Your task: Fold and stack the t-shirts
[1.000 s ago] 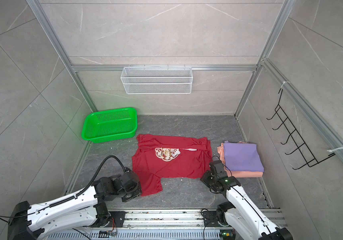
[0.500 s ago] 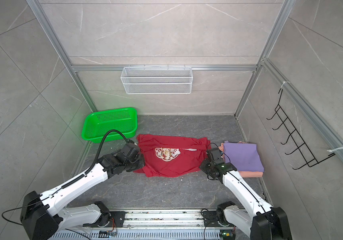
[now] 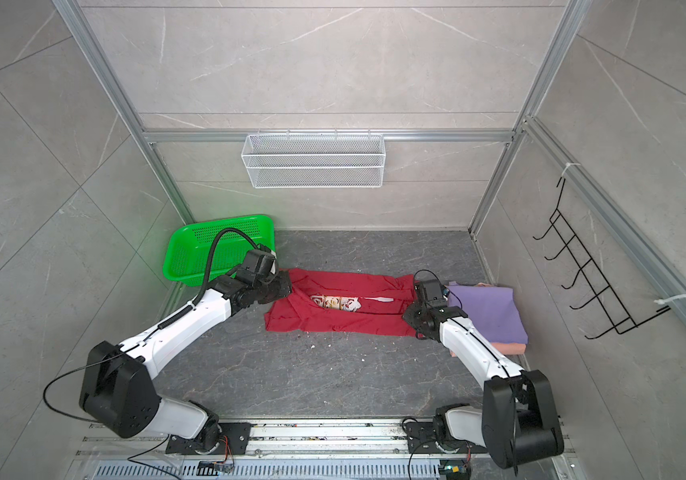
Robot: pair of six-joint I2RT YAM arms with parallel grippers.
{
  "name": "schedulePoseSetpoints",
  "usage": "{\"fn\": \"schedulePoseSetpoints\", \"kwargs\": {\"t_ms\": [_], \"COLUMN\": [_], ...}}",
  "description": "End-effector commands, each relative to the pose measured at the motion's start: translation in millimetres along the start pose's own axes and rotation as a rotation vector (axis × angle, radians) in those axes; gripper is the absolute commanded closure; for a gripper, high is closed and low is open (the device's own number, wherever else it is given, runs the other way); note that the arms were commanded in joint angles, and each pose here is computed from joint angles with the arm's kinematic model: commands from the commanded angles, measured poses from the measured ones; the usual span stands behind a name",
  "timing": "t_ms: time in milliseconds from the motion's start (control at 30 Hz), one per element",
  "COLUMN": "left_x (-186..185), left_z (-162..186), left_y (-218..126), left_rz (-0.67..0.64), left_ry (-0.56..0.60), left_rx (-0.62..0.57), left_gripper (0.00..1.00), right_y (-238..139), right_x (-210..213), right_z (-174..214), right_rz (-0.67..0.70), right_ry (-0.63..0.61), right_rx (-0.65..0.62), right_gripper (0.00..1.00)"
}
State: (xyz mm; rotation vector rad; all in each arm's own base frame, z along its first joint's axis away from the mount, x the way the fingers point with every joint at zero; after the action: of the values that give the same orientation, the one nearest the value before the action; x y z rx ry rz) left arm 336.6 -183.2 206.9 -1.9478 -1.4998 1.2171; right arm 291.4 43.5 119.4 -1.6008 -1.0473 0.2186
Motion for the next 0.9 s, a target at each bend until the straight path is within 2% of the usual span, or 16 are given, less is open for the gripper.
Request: {"fn": "schedulePoseSetpoints", "kwargs": {"t_ms": [0,233,500,833,867], "left_x": [-4,16,29,45,45], "left_z": [-22,-40,-47,-50,-50], "left_y": [11,26,41,70,72], "left_rz": [0.044,0.044,0.031,-0.031,-0.034], "left_ry": [0.022,-0.039,-0.065,-0.071,-0.069], "left_rx": [-0.033,-0.057,-0.044,-0.036,-0.029], "left_gripper": [1.00,1.00,1.00,1.00,0.98], "right_y": [10,32,51,81,79], "right_x": [18,32,27,41,41], "right_z": [-17,-31,-42,-56,-58], "right_rz": [-0.049,-0.045,0.010,-0.036,-0.036], "right_ry": [-0.021,-0.025,0.008,0.020,0.019], "right_rx": [-0.016,0.004,-0.003,-0.026,-0.030], "right_gripper": [1.00,1.00,1.00,1.00,0.93]}}
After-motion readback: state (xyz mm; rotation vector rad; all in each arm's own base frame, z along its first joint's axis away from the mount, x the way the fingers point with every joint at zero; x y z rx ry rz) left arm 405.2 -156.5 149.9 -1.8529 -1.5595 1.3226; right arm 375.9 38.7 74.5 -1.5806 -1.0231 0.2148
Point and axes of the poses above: each gripper's point midway between its finger pads, its own y axis out along the fingers, its own x axis along the line the jaws close on, z = x × y, the point moved 5 cm from there along -y, back along the fingers, and after that the axes turned 5 degrees about y, right-handed, at the moved point
